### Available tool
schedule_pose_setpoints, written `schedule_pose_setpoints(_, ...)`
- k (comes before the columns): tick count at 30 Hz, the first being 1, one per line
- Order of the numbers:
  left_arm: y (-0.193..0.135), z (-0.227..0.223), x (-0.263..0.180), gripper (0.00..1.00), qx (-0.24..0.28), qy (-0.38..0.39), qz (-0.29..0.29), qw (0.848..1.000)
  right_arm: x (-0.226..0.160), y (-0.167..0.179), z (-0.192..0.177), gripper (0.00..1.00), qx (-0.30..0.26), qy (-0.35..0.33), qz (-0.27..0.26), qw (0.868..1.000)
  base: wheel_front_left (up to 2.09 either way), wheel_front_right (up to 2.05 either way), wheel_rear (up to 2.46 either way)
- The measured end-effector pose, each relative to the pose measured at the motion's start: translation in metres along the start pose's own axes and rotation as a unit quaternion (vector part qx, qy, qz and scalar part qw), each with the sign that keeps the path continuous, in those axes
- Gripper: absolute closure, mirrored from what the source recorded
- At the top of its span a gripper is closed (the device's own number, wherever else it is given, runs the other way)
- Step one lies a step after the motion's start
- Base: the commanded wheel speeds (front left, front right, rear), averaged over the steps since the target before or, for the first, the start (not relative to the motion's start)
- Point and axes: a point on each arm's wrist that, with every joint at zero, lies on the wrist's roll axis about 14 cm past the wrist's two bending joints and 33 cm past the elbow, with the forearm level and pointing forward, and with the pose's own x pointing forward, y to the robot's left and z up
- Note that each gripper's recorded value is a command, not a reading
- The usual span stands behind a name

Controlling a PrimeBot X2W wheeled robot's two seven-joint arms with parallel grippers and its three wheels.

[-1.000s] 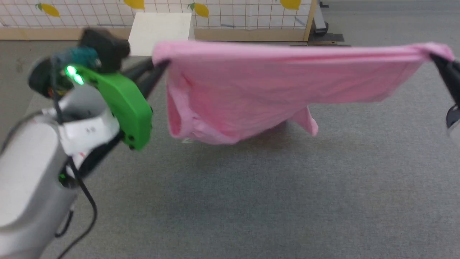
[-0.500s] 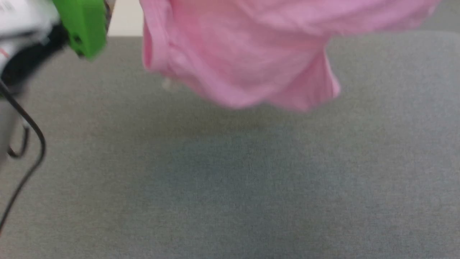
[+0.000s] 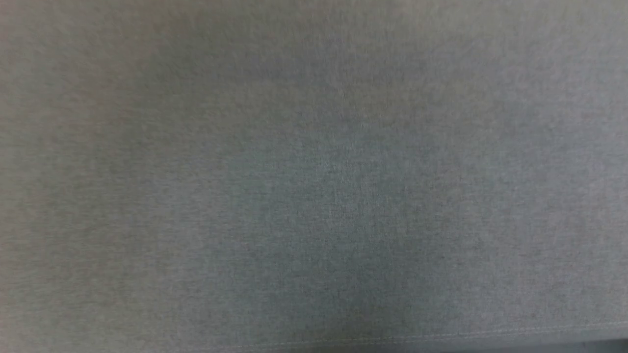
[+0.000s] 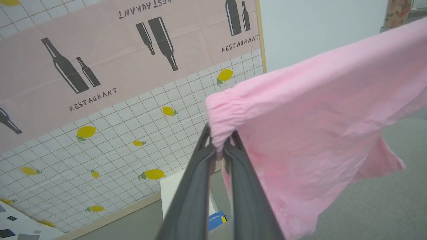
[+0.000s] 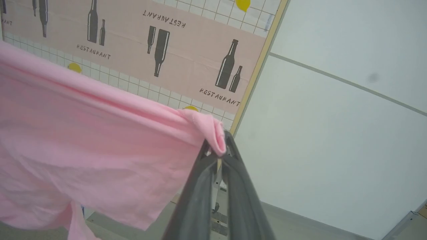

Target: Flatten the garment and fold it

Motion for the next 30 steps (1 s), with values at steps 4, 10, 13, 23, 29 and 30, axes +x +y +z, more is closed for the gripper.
schedule_pose_setpoints(4, 0.011, -0.021, 0.037, 1.0, -0.018, -0.018, 0.017, 1.0, 0.03, 0.0, -0.025, 1.0, 0.003, -0.007, -0.014, 1.0, 0.0, 0.0, 0.0)
schedule_pose_setpoints(10, 0.011, -0.073, 0.075, 1.0, -0.045, -0.017, 0.024, 0.999, 0.052, 0.008, -0.078, 1.0, 0.006, 0.012, -0.019, 1.0, 0.0, 0.0, 0.0)
schedule_pose_setpoints(13, 0.004, -0.108, 0.086, 1.0, -0.056, 0.004, 0.02, 0.998, 0.055, 0.018, -0.111, 1.0, 0.005, 0.04, -0.01, 0.999, 0.0, 0.0, 0.0)
schedule_pose_setpoints(23, -0.064, -0.238, 0.046, 1.0, -0.131, 0.114, -0.028, 0.984, 0.004, 0.056, -0.205, 1.0, 0.032, 0.145, 0.03, 0.988, 0.0, 0.0, 0.0)
schedule_pose_setpoints(29, -0.13, -0.298, -0.026, 1.0, -0.18, 0.192, -0.07, 0.962, -0.067, 0.078, -0.246, 1.0, 0.053, 0.22, 0.067, 0.972, 0.0, 0.0, 0.0)
schedule_pose_setpoints(30, -0.139, -0.302, -0.037, 1.0, -0.189, 0.2, -0.075, 0.958, -0.078, 0.079, -0.249, 1.0, 0.056, 0.229, 0.07, 0.969, 0.0, 0.0, 0.0)
